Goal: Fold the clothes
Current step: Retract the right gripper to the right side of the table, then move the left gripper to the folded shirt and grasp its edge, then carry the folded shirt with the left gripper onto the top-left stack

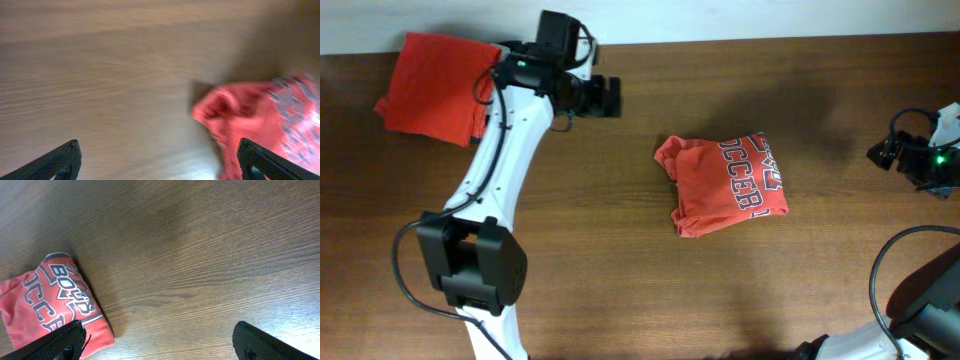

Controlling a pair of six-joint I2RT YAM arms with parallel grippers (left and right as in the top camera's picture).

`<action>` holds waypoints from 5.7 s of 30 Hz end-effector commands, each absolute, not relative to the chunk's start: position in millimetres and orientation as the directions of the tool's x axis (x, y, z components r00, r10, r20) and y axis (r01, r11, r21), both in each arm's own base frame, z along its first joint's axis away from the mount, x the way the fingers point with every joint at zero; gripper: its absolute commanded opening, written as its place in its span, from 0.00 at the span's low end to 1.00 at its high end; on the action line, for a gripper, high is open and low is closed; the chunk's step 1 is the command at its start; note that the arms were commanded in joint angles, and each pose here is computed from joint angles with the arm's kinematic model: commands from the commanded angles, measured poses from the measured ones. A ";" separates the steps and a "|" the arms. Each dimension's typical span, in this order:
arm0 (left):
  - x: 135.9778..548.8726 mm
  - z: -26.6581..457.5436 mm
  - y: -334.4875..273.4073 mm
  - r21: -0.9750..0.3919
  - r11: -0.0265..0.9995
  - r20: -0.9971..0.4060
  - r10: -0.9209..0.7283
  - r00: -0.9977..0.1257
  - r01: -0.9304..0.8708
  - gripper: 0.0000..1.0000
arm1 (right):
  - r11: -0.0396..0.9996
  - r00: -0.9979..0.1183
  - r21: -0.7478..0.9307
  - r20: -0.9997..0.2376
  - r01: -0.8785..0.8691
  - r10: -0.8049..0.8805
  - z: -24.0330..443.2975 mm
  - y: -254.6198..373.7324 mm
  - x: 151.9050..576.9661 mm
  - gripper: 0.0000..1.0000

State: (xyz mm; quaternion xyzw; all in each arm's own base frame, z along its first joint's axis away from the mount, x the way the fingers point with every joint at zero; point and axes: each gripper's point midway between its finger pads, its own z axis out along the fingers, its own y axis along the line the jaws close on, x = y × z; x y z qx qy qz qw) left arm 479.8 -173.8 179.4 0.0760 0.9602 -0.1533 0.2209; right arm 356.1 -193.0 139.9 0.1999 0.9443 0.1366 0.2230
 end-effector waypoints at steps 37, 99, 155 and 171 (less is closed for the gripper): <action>445.2 -9.0 -307.8 0.205 0.868 -0.315 0.496 -0.809 0.452 0.99 | 0.889 -0.823 0.330 -0.369 0.319 0.432 139.7 -195.7 354.9 0.98; 398.9 -27.2 -347.5 -0.103 0.806 -0.169 0.563 -0.809 0.583 0.01 | 0.889 -0.823 0.330 -0.369 0.319 0.432 139.7 -195.7 354.9 0.99; 573.5 357.9 4.9 -0.003 0.965 -0.883 -0.126 -0.452 -0.263 0.00 | 0.889 -0.823 0.330 -0.369 0.319 0.432 139.7 -195.7 354.9 0.99; 614.6 266.4 159.4 -0.377 0.808 -0.750 -0.553 -0.362 -0.454 0.01 | 0.889 -0.823 0.330 -0.369 0.319 0.432 139.7 -195.7 354.9 0.98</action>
